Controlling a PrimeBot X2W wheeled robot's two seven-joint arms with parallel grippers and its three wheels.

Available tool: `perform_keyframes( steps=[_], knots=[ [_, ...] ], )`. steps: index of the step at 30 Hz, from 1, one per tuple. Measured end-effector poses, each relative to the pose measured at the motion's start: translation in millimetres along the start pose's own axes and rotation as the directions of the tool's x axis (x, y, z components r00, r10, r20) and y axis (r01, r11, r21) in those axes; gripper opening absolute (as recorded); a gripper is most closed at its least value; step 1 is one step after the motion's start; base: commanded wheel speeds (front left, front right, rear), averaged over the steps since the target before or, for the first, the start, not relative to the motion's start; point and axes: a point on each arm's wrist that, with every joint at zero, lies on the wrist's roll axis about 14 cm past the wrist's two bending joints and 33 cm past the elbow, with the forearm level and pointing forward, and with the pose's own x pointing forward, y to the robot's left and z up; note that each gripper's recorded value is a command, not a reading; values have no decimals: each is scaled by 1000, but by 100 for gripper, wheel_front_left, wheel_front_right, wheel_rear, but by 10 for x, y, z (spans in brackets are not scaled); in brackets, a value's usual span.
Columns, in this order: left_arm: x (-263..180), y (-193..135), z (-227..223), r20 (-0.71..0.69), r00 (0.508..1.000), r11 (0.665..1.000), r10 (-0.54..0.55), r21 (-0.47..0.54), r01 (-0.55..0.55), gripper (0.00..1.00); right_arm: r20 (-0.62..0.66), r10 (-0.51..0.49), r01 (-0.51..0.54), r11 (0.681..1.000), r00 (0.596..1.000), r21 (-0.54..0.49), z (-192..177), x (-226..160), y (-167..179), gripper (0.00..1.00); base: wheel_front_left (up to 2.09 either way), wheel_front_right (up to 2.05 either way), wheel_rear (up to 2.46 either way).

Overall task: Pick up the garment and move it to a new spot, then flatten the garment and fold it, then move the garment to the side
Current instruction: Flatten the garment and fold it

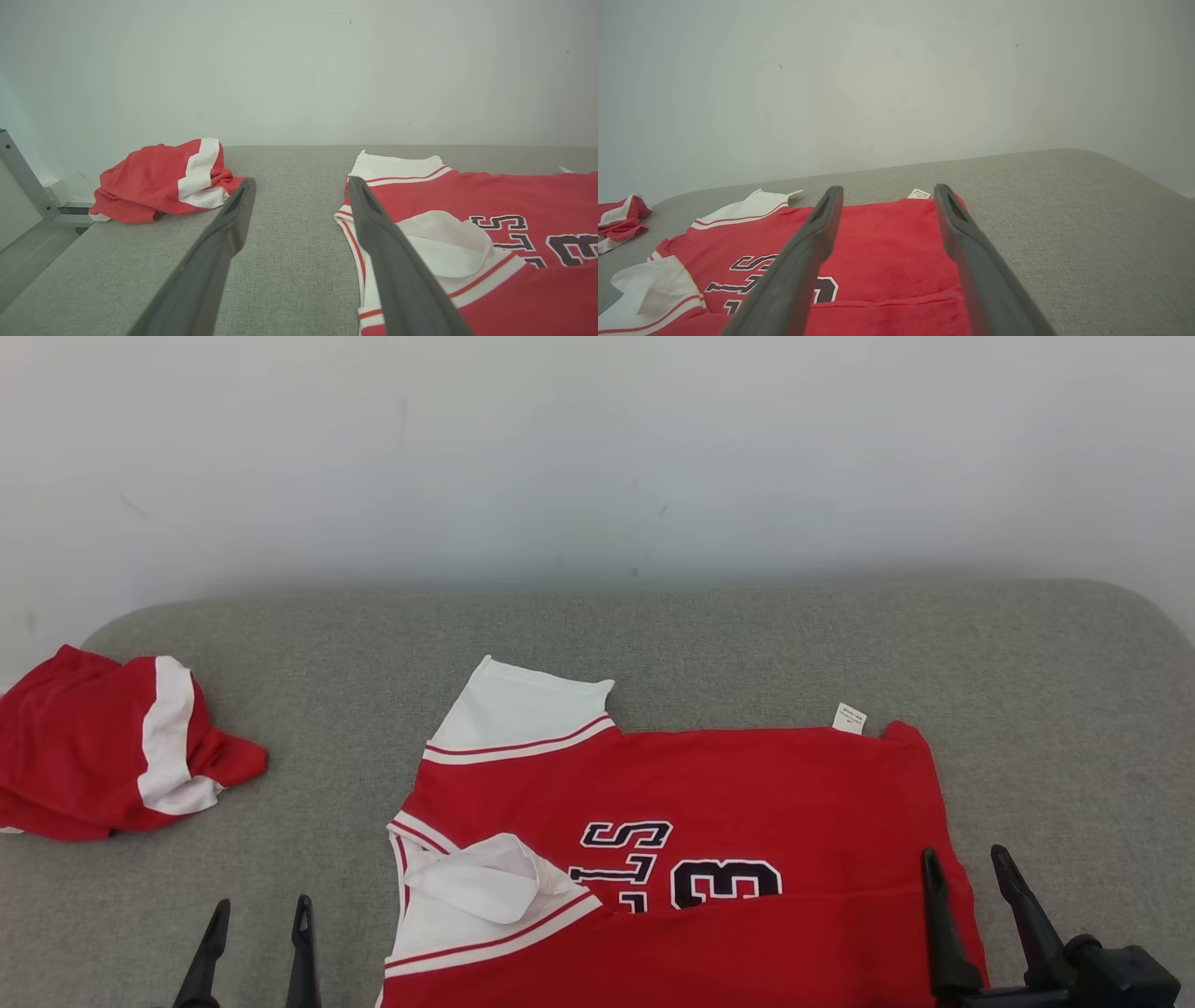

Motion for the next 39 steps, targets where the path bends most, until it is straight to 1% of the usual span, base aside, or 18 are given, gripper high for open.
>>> perform_keyframes(
  steps=[5,12,17,19,25,32,39],
  knots=[
    [40,-8,-40,-12,1000,1000,-5,0,5,100,-2,8,-8,1000,1000,8,-5,36,11,100,0,0,0],
    [359,-85,101,22,998,998,-66,23,66,100,-2,5,-5,1000,1000,-23,40,200,-122,100,0,0,0],
    [867,-171,275,37,990,988,-140,65,137,100,-10,31,-32,998,999,-59,96,532,-178,100,0,0,0],
    [1074,-218,282,20,985,982,-169,85,167,100,-24,38,-39,996,999,-76,92,678,-221,100,0,0,0],
    [1753,-345,386,19,977,973,-215,91,212,100,-85,17,-26,994,996,-107,10,1112,-447,100,0,0,0],
    [2309,-623,79,-102,950,949,-294,86,302,100,-232,-4,-30,989,973,-144,-351,1435,-630,100,0,0,0],
    [2584,-794,-416,-273,899,927,-341,58,369,100,-366,-23,-43,984,930,-173,-674,1591,-748,100,0,0,0]
  ],
)
